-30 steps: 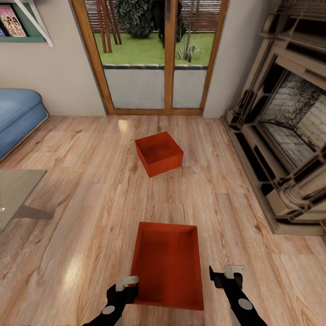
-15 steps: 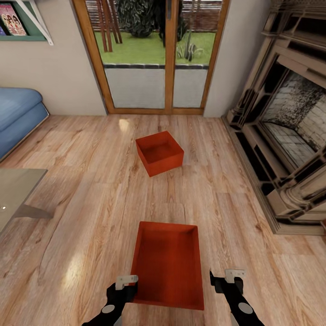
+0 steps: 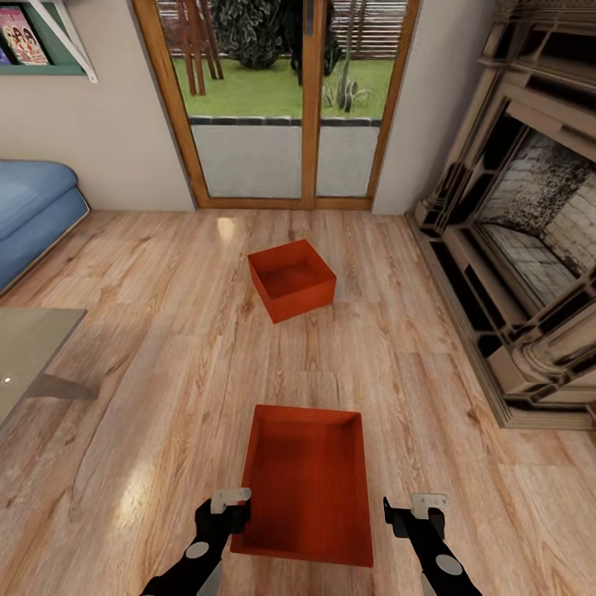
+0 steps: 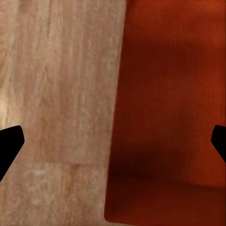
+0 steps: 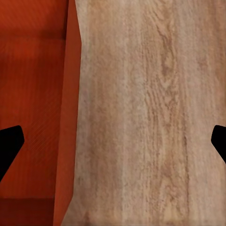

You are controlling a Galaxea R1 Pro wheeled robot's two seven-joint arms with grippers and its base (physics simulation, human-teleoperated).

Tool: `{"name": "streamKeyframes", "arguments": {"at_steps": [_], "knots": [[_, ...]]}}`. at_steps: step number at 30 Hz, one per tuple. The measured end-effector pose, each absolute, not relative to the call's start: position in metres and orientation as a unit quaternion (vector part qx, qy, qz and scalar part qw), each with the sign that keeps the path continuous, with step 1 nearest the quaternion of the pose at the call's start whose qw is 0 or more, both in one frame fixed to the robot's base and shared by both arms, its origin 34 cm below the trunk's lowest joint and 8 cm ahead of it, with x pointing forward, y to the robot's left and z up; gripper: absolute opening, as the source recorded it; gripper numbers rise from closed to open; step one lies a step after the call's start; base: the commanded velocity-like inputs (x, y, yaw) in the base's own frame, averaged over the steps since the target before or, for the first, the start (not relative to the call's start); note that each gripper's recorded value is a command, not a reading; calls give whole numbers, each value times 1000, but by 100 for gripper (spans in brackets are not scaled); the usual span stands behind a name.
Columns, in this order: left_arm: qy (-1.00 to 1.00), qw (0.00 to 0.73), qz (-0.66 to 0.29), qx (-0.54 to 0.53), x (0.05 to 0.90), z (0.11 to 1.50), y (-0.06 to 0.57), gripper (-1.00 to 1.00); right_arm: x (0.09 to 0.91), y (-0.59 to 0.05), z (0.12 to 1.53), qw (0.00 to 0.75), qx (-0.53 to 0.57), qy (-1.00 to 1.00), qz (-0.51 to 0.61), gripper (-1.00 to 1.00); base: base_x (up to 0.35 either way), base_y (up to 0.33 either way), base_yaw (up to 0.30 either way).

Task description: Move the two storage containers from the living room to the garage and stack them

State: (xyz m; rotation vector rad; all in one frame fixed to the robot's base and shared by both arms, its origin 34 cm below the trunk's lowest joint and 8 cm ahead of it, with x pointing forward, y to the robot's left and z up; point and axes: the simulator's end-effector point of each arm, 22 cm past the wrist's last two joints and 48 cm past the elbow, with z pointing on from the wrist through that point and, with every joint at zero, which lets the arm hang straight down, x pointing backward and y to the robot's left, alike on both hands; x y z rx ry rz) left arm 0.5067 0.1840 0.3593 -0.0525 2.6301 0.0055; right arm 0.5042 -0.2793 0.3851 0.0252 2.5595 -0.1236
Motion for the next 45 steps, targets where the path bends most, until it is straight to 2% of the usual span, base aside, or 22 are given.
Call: {"name": "streamKeyframes", "arguments": {"at_steps": [36, 45], "knots": [[967, 253, -1, -19, 502, 325, 180, 100, 493, -275, 346, 278, 43, 959, -22, 100, 0, 0, -1], [967, 253, -1, -19, 502, 325, 180, 100, 493, -274, 346, 278, 42, 959, -22, 100, 0, 0, -212]]}}
